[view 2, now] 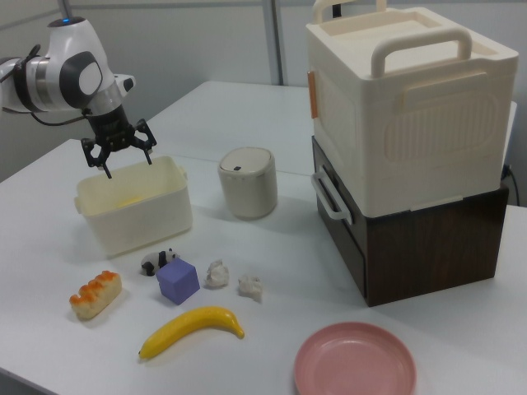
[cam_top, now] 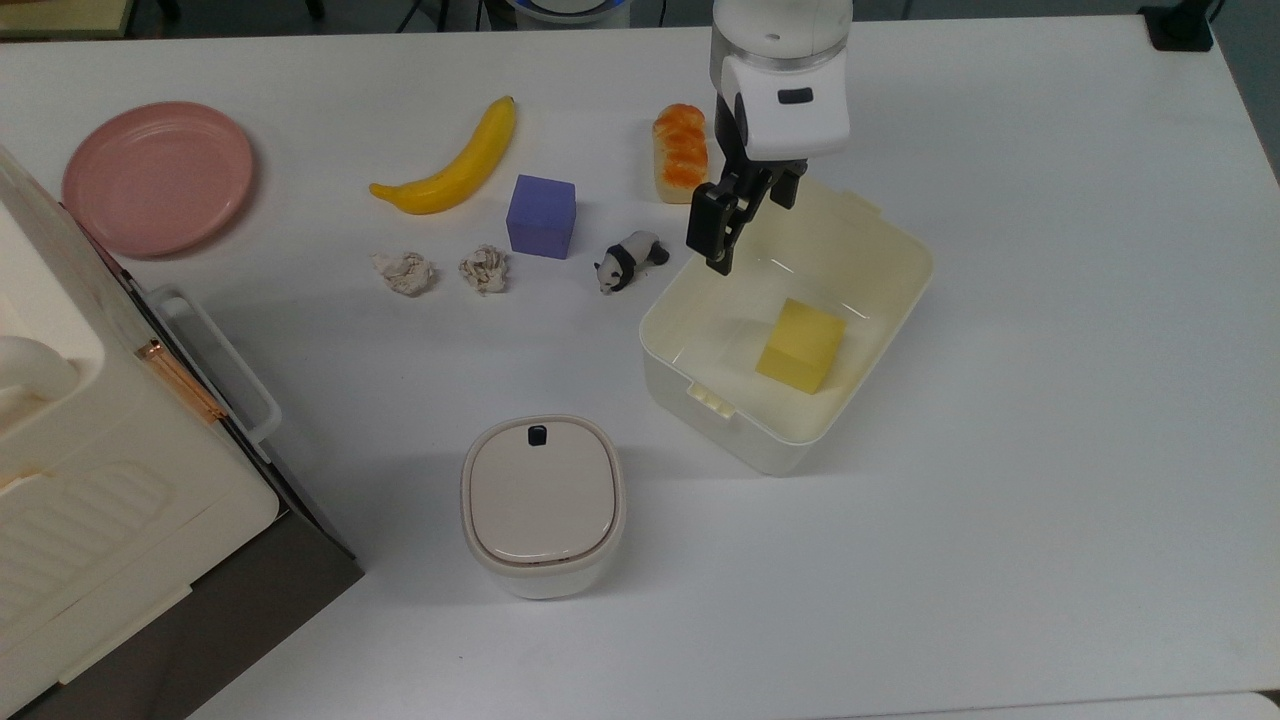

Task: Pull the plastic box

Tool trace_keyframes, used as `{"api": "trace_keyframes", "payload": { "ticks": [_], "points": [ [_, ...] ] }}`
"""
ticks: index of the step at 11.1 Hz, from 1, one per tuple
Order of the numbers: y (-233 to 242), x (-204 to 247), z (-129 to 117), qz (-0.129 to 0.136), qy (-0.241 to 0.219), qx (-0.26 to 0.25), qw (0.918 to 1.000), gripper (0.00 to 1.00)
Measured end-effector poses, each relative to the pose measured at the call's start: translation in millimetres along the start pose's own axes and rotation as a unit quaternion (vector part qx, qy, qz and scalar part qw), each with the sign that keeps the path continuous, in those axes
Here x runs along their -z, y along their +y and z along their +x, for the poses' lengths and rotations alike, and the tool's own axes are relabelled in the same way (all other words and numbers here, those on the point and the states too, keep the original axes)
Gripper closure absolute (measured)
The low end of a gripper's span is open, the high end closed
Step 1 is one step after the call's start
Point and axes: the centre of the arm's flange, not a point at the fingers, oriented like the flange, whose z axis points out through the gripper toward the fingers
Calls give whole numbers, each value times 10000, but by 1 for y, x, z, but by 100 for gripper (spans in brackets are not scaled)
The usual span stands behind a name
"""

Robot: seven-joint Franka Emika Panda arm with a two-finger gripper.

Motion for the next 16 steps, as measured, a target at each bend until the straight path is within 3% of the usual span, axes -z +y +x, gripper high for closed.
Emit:
{"api": "trace_keyframes", "payload": {
  "ticks": [7, 12, 16],
  "points": [
    [-16, -52, 4, 68, -484, 454, 9978, 0],
    [-23, -86, -14, 92, -905, 597, 9941, 0],
    [-15, -85, -30, 45, -1082, 553, 9926, 0]
  ]
}}
